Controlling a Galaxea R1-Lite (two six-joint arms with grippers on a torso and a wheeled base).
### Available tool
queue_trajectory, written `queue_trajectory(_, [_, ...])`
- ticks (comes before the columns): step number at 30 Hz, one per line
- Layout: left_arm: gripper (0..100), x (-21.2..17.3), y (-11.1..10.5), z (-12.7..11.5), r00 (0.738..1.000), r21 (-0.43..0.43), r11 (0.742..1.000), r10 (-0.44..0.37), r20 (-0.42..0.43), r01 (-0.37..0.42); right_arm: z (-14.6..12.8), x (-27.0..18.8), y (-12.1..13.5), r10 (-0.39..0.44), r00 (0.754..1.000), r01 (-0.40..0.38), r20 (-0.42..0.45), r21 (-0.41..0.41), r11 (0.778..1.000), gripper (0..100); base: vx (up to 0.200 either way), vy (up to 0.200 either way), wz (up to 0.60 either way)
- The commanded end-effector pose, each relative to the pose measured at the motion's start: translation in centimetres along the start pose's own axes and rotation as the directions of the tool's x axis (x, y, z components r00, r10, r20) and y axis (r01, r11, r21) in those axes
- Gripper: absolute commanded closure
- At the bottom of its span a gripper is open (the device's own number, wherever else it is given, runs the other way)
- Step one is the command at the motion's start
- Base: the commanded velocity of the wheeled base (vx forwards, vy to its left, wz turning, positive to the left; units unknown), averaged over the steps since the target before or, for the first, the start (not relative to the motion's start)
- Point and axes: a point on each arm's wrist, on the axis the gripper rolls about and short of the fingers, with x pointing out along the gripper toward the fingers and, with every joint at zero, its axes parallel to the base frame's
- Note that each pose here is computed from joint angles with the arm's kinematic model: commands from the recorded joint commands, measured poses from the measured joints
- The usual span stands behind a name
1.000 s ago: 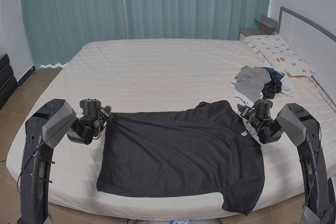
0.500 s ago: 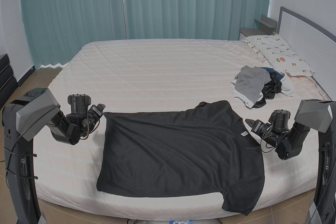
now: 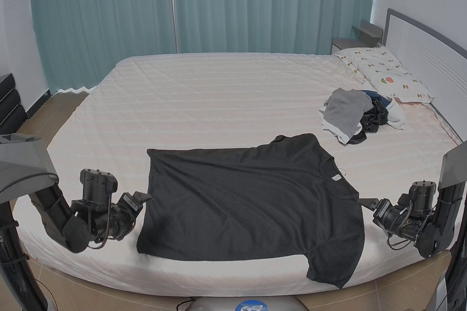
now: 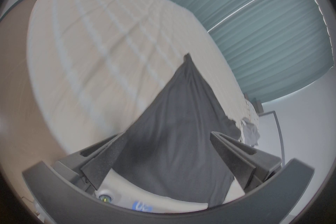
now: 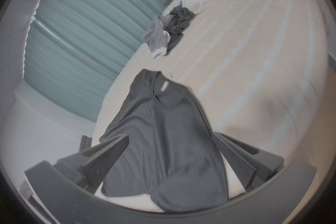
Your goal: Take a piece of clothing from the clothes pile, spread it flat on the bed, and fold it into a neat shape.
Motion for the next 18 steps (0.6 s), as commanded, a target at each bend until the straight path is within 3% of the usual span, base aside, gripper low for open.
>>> queue_trajectory(1, [0,-3.7,1.5,-3.4,0.990,-0.019,1.000,-0.025,-0.139,0.022,-0.7,-4.1,-1.2,-0.001,0.999,0.007,-0.049,0.137,0.991,0,0.000,0.000,0.00])
queue_trajectory(3, [0,-3.0,2.1,-3.6,0.991,-0.021,1.000,-0.017,-0.136,0.014,-0.9,-3.8,-2.1,-0.031,0.997,0.041,-0.068,0.148,0.988,0,0.000,0.000,0.00])
queue_trajectory(10, [0,-2.3,3.0,-3.9,0.992,0.020,0.999,-0.039,-0.118,0.041,-1.1,-3.7,-2.1,-0.032,0.996,0.043,-0.077,0.144,0.989,0,0.000,0.000,0.00])
queue_trajectory(18, [0,-0.7,4.1,-4.5,0.996,0.122,0.992,0.024,-0.086,-0.013,-1.6,-3.3,-2.7,-0.056,0.993,0.071,-0.109,0.143,0.987,0,0.000,0.000,0.00])
